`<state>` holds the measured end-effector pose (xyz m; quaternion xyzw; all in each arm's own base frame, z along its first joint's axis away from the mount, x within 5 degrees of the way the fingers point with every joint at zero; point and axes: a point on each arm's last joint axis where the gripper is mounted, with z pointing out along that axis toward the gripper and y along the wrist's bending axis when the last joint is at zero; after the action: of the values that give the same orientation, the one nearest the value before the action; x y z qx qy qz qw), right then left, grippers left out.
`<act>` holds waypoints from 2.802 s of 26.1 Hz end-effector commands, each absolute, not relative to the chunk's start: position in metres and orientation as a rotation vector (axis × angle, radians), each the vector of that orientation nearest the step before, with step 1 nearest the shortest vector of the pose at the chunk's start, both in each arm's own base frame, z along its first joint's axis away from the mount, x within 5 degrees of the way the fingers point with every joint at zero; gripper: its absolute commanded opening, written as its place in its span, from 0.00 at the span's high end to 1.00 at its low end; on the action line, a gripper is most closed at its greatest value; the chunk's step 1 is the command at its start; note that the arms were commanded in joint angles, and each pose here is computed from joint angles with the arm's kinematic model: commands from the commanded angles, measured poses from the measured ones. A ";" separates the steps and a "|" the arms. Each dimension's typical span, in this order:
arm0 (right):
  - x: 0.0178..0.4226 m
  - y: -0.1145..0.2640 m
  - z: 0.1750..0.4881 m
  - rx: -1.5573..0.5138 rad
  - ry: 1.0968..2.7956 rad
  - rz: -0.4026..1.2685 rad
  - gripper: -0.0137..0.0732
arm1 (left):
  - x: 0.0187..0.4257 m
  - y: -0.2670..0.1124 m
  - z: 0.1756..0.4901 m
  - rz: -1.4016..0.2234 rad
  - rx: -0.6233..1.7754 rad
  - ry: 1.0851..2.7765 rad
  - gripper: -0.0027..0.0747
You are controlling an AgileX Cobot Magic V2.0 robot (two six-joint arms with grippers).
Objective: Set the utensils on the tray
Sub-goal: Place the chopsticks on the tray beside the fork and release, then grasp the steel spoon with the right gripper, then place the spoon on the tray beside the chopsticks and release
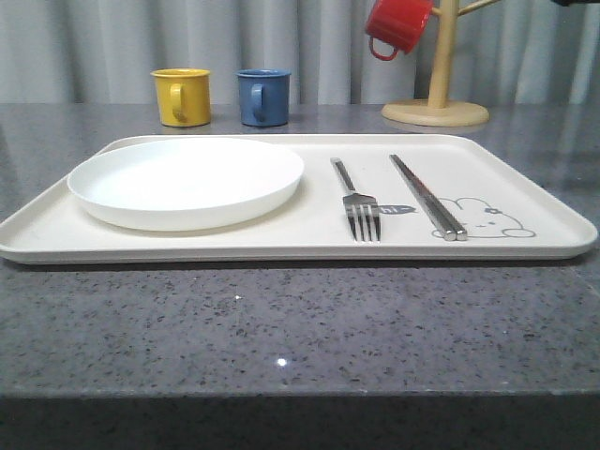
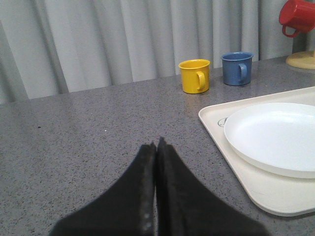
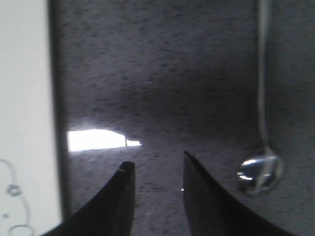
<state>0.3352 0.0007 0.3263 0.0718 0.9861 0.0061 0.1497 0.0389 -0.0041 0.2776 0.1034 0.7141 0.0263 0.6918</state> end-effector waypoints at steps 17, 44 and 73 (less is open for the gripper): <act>0.365 -0.071 0.285 0.269 2.873 -0.037 0.52 | 0.038 -0.004 0.293 0.048 0.202 1.505 0.99; 0.316 -0.020 0.357 0.150 2.800 0.108 0.81 | 0.038 -0.004 0.293 0.048 0.202 1.505 0.99; 0.341 0.096 0.293 0.139 2.993 0.224 0.73 | 0.038 -0.004 0.293 0.048 0.202 1.505 0.99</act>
<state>0.3486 0.0980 0.2710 0.0472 0.9954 0.0665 0.0507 0.0389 -0.0041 0.2776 0.1034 0.7141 0.0263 0.6918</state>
